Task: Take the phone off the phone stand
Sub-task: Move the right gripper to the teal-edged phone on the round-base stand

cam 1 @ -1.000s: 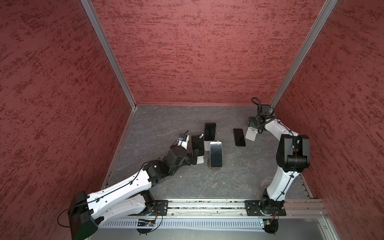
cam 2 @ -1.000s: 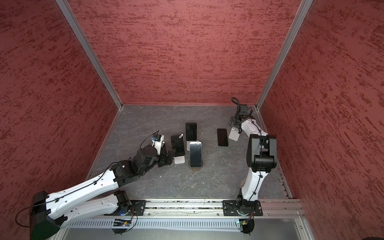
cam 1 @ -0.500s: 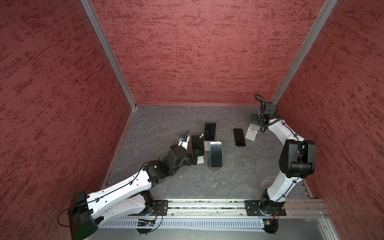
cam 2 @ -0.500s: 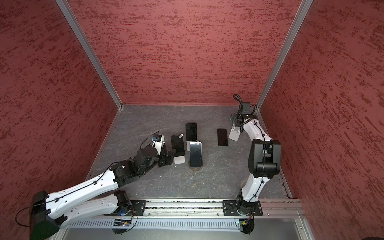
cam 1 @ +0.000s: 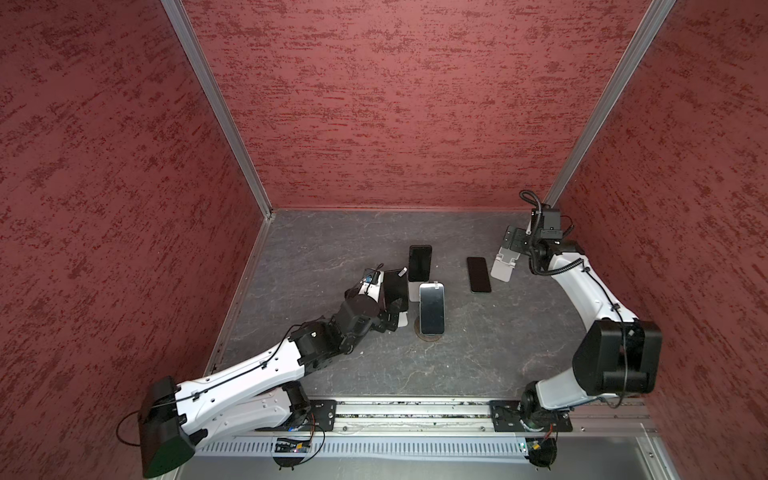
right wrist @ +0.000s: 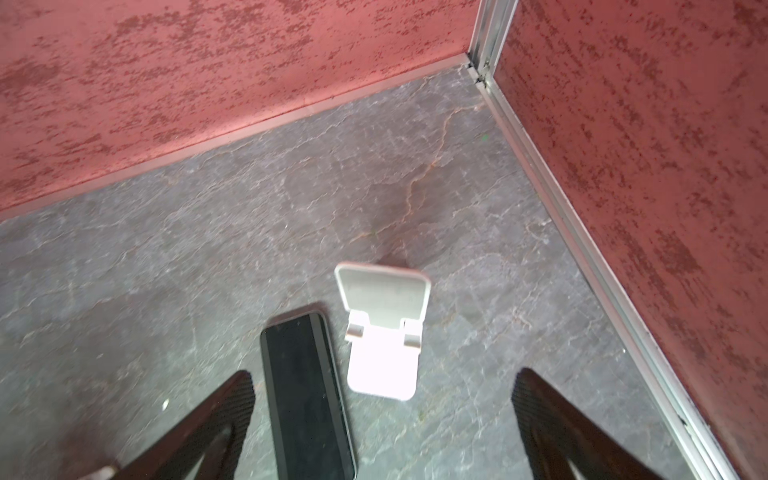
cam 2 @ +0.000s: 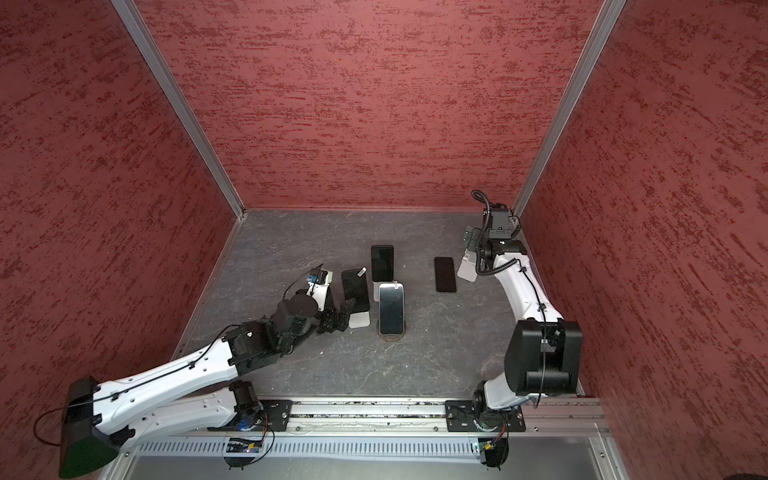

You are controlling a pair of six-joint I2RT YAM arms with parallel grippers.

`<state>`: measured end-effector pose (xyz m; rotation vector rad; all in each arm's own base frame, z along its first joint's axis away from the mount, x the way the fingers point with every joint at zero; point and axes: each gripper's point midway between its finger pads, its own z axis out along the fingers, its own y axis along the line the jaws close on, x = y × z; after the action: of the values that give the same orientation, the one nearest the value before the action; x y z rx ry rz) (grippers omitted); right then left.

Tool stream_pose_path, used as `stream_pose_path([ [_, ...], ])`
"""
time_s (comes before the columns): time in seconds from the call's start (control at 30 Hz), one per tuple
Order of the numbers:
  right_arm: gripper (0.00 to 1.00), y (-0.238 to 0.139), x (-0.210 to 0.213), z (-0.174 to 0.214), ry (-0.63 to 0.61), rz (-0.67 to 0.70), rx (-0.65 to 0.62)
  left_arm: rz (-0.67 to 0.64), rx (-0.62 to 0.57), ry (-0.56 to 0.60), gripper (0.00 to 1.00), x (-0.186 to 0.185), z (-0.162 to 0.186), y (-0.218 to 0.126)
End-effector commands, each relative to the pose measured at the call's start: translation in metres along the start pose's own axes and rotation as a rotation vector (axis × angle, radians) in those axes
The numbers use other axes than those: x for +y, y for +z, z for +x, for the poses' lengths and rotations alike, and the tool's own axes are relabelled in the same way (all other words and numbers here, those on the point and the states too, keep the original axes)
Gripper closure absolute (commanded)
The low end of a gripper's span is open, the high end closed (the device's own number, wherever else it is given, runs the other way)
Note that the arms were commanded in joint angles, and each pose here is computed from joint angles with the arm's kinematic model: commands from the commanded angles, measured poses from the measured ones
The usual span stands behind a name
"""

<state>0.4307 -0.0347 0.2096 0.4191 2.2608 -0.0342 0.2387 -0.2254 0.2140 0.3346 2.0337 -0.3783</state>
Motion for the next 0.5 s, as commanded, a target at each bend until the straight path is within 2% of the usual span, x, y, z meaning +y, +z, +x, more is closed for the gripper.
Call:
stream_pose_path([
  [0.0,0.01,-0.023,0.013,-0.003,0.005,-0.040,-0.049,-0.036,-0.046,0.025,0.01,-0.002,-0.015,-0.002],
  [0.47,0.02,-0.067,0.068,0.046,-0.055,-0.189,-0.010,-0.030,-0.076,0.074,0.00,-0.020,-0.014,0.004],
])
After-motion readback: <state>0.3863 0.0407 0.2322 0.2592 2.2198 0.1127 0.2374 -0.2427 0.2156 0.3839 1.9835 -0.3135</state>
